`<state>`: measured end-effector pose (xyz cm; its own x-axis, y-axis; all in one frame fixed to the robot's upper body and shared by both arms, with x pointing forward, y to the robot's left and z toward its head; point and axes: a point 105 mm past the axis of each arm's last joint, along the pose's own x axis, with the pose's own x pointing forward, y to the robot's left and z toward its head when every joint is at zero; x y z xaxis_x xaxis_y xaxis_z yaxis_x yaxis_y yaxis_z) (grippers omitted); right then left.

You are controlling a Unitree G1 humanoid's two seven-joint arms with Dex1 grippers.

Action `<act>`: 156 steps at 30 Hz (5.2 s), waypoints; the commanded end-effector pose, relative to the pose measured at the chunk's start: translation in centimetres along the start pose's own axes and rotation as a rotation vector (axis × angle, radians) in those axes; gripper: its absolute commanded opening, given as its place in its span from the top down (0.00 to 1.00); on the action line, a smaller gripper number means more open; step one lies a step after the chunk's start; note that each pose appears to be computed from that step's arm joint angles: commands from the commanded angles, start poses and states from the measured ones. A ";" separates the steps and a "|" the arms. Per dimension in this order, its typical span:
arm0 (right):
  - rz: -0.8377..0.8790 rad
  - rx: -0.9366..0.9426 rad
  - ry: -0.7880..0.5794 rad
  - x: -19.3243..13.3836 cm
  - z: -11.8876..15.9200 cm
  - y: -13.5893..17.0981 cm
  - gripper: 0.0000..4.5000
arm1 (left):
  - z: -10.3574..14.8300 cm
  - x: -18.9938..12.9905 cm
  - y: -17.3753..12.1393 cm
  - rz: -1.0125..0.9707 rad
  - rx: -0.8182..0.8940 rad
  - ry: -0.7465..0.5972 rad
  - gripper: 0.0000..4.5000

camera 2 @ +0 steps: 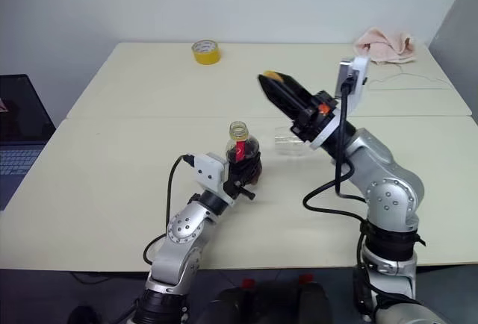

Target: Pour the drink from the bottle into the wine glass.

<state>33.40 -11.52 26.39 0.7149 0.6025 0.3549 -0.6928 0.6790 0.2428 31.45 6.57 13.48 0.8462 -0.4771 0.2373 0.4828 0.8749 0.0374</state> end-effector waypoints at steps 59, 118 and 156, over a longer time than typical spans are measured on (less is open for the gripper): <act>-0.916 -0.382 0.301 -14.4 -6.7 -17.5 0.00 | -2.9 -2.1 21.2 0.455 0.021 -0.001 0.00; 0.305 -0.989 1.151 -1.5 -5.0 -10.3 0.00 | -2.6 -3.2 -1.4 -0.354 0.029 0.261 0.00; 0.281 -1.197 1.456 0.6 -7.5 -14.1 0.69 | -1.1 -3.2 -0.6 -0.278 0.072 0.168 0.00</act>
<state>44.07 -17.03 15.57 0.5452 0.1650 -0.8219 -0.8347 0.0164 -0.5504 28.85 7.74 9.90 0.7208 -0.6930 -0.0139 0.6897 0.7151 0.1137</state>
